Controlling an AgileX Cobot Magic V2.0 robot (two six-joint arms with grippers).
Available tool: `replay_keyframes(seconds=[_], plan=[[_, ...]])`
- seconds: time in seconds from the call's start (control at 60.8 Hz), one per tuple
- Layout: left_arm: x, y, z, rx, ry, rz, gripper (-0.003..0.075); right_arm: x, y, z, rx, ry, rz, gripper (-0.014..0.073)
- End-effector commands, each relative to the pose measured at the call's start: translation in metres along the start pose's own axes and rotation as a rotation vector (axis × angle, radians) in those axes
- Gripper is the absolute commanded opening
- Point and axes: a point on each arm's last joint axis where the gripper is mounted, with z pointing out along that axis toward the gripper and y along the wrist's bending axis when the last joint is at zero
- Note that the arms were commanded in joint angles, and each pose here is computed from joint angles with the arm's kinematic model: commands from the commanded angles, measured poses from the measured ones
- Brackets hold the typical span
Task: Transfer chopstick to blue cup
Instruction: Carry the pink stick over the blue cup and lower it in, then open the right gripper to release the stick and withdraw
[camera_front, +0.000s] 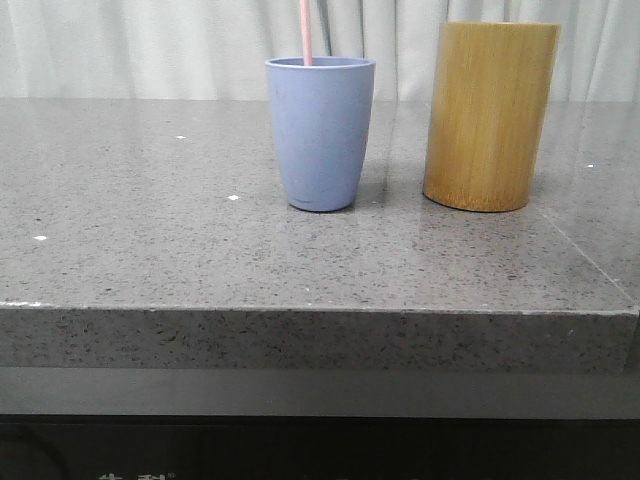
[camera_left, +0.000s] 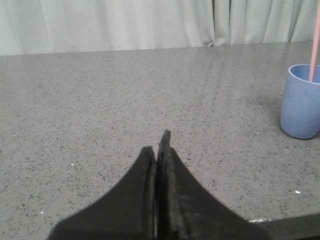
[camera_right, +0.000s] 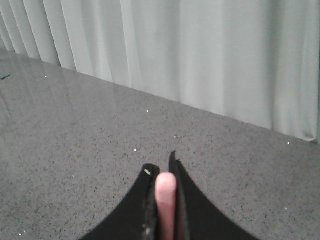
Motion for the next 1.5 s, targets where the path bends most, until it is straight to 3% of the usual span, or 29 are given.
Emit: replay_keyframes(seconds=[0.0,0.312,0.723,0.888,1.2,1.479], plan=[[-0.014,0.000,-0.001,-0.001,-0.088,-0.016,-0.0019,-0.025,0.003,-0.011,-0.007,-0.108,-0.014,-0.0043],[-0.014,0.000,-0.001,-0.002,-0.094,-0.016,-0.0019,-0.024,0.003,-0.010,-0.007,-0.101,-0.014,0.0190],[-0.014,0.000,-0.001,-0.002,-0.094,-0.016,-0.0019,-0.031,0.003,-0.018,-0.008,-0.116,-0.014,0.0200],[-0.014,0.000,-0.001,-0.002,-0.094,-0.016,-0.0019,-0.047,0.004,-0.034,-0.010,-0.164,-0.015,0.0176],[-0.014,0.000,-0.001,-0.002,-0.094,-0.016,-0.0019,-0.057,0.004,-0.046,-0.009,-0.189,-0.032,-0.0122],[-0.014,0.000,-0.001,-0.002,-0.094,-0.016,-0.0019,-0.065,-0.002,-0.065,0.017,-0.138,-0.098,-0.0117]])
